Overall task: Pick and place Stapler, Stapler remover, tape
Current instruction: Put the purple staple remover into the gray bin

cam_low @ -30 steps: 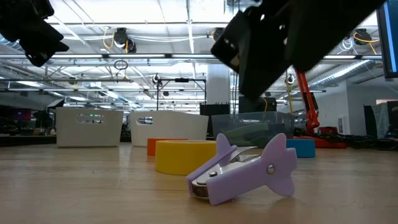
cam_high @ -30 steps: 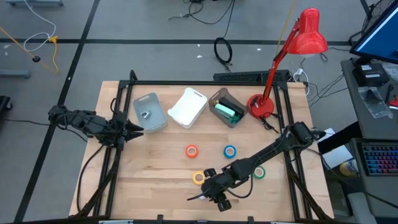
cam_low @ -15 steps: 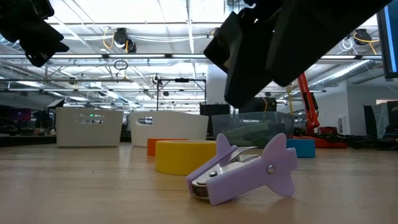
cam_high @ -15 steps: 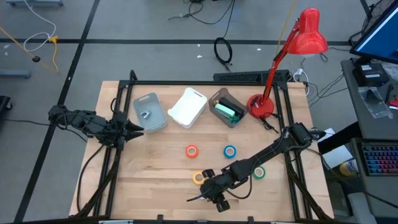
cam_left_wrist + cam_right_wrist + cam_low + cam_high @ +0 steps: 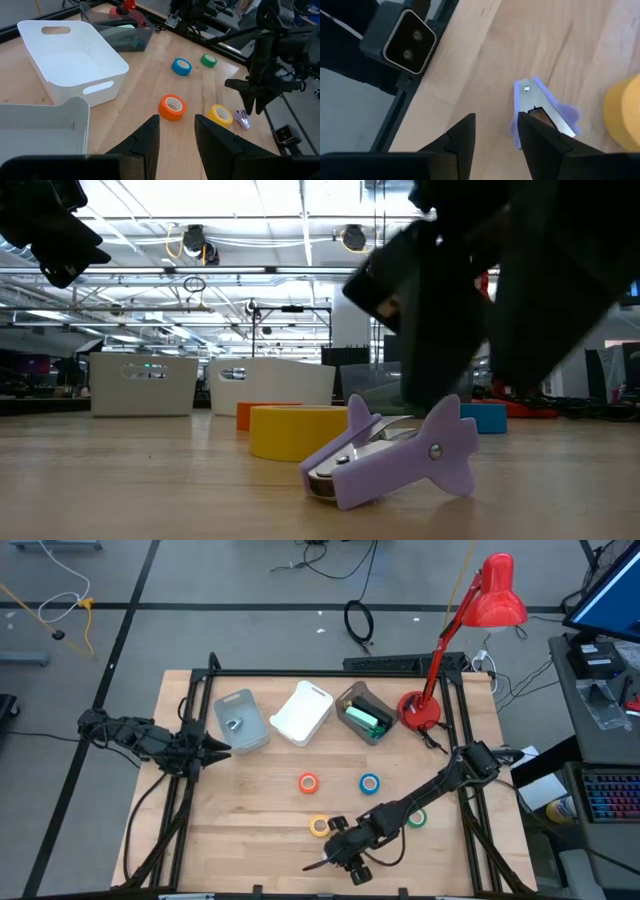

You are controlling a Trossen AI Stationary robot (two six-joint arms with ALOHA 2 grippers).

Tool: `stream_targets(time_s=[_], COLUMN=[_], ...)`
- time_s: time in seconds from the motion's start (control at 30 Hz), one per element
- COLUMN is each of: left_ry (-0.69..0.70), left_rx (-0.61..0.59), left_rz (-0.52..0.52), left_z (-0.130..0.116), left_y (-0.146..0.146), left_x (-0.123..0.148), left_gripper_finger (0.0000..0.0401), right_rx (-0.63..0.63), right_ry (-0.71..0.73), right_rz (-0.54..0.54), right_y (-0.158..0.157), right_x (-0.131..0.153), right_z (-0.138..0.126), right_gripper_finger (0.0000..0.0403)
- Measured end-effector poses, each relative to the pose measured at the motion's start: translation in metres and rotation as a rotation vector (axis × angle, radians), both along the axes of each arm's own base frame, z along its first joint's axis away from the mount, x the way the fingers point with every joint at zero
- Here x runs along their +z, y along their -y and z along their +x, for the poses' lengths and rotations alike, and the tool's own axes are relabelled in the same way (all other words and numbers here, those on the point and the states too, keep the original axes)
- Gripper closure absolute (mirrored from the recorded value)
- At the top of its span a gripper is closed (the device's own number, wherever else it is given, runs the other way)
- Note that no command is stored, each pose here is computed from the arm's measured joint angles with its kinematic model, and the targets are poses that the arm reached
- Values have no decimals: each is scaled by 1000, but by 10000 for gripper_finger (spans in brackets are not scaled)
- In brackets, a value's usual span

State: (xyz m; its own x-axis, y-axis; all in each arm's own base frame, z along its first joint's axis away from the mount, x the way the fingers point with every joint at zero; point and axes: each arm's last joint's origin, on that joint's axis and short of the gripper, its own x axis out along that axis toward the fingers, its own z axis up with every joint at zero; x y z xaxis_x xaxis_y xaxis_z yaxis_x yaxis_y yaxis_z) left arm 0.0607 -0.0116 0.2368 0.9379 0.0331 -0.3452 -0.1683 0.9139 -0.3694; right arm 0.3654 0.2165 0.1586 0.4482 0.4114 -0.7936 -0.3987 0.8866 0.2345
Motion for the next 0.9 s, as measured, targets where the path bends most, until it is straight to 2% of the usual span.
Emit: stream_targets(time_s=[0.27,0.43,0.9], left_ry=[0,-1,-1], left_rx=[4,5,7], left_rz=[-9,-14,-18], left_z=[0,0,0], left_y=[0,0,0], left_x=[0,0,0], left_gripper_finger=[274,274,274], right_rx=[-33,-28,-31], right_ry=[29,-2,3], right_rz=[-32,-51,-52], right_y=[2,1,1], right_x=[2,-13,-11], right_z=[2,2,3], right_gripper_finger=[251,265,317])
